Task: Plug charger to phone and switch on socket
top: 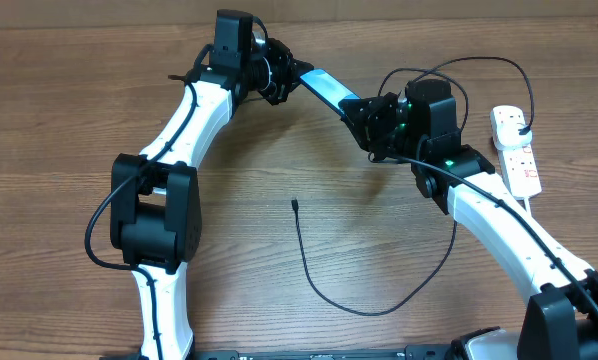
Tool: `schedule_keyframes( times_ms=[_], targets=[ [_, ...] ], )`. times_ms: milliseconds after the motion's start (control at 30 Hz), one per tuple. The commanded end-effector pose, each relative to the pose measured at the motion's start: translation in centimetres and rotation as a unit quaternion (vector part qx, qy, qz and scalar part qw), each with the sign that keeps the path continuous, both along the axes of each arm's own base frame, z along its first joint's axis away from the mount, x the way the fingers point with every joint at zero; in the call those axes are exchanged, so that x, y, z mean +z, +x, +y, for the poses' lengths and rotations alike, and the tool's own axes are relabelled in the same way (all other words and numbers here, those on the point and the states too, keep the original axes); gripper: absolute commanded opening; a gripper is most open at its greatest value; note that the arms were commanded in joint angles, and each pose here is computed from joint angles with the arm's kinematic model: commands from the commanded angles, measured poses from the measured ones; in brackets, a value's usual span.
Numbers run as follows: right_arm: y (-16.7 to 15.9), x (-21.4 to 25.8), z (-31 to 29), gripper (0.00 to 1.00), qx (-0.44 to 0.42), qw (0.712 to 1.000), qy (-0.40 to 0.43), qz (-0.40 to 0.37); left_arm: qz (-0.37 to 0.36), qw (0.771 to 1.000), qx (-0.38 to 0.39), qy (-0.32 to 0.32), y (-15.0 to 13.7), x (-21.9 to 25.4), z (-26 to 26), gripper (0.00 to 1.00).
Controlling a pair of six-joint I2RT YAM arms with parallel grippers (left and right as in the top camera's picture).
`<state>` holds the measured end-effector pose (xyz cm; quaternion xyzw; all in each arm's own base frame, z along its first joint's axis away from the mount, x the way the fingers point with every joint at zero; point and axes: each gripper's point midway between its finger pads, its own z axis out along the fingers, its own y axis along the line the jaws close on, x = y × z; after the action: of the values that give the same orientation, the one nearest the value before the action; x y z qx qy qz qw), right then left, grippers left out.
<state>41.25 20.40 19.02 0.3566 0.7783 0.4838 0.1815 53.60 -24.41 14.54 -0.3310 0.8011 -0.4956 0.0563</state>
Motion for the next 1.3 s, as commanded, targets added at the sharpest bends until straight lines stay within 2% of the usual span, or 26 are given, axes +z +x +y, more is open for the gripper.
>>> schedule_keyframes(
  times_ms=[0, 67, 267, 567, 700, 867, 1100, 1200, 1267],
  targets=[
    [0.1, 0.6, 0.7, 0.31, 0.041, 0.997, -0.042, -0.055, -0.032, 0.996, -0.075, -0.040, -1.7, 2.7, -3.2, 0.04],
    [0.1, 0.6, 0.7, 0.40, 0.050, 0.995, -0.056, -0.068, -0.058, 0.993, -0.093, -0.051, -1.7, 3.6, -3.3, 0.04],
    [0.1, 0.7, 0.6, 0.53, 0.064, 0.991, -0.077, -0.090, -0.092, 0.985, -0.125, -0.073, -1.7, 4.9, -2.4, 0.04],
    [0.9, 1.8, -1.2, 0.82, 0.131, 0.961, -0.143, -0.197, -0.152, 0.968, -0.175, -0.095, -1.9, 6.2, 1.1, 0.04],
    [0.3, 3.5, -1.4, 0.86, 0.194, 0.937, -0.124, -0.263, -0.169, 0.957, -0.203, -0.120, -2.6, 7.1, 2.4, 0.04],
    [-1.9, 4.3, 0.1, 0.86, 0.269, 0.913, -0.082, -0.295, -0.178, 0.943, -0.239, -0.148, -3.9, 8.0, 2.1, 0.04],
    [-3.9, 3.6, 2.6, 0.85, 0.317, 0.904, -0.050, -0.281, -0.183, 0.925, -0.287, -0.171, -6.0, 8.6, -0.4, 0.04],
    [-4.5, 3.2, 3.1, 0.80, 0.326, 0.906, -0.045, -0.268, -0.182, 0.918, -0.304, -0.179, -6.8, 8.8, -1.4, 0.04],
    [-5.1, 2.7, 3.6, 0.74, 0.335, 0.907, -0.042, -0.252, -0.182, 0.916, -0.310, -0.180, -7.1, 8.8, -1.9, 0.04]
  ],
)
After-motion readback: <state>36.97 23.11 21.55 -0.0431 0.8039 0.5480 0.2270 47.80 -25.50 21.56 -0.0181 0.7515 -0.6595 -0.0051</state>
